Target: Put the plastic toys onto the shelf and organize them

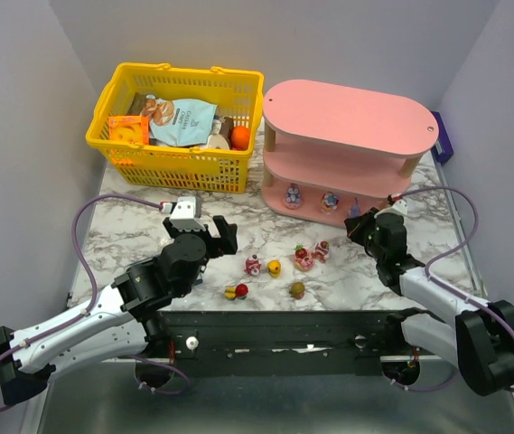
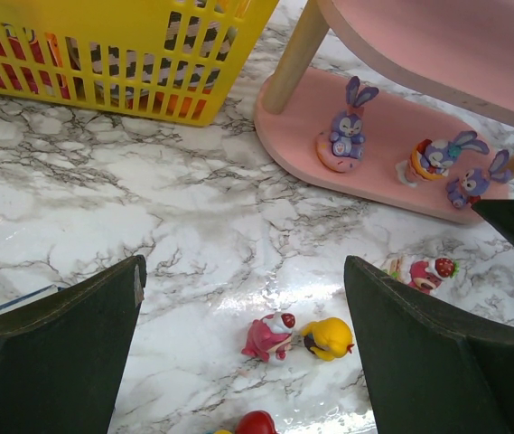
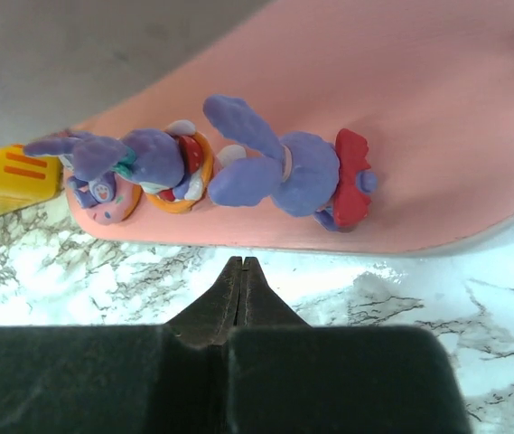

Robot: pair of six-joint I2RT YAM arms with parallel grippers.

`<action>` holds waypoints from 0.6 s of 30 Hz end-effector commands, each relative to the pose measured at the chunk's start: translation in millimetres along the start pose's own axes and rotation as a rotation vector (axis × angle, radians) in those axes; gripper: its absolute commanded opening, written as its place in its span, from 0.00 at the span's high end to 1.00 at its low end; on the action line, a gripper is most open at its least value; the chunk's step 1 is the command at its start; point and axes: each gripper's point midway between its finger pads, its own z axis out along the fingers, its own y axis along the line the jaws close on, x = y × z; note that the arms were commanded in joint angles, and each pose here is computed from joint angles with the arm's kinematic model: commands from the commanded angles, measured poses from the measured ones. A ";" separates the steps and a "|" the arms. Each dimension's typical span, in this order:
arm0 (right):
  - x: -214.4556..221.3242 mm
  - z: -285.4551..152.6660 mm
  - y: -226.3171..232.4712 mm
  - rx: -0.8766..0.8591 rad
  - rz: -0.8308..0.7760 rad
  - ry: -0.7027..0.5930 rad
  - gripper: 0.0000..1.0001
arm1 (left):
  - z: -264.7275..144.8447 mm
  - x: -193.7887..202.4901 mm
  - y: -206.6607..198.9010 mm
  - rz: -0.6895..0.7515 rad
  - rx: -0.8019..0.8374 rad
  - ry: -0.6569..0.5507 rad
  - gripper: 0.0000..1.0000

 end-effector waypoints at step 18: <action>18.3 1.2 -20.0 0.013 0.139 -0.058 0.99 | 2.9 1.2 -3.2 -0.004 0.018 0.002 0.01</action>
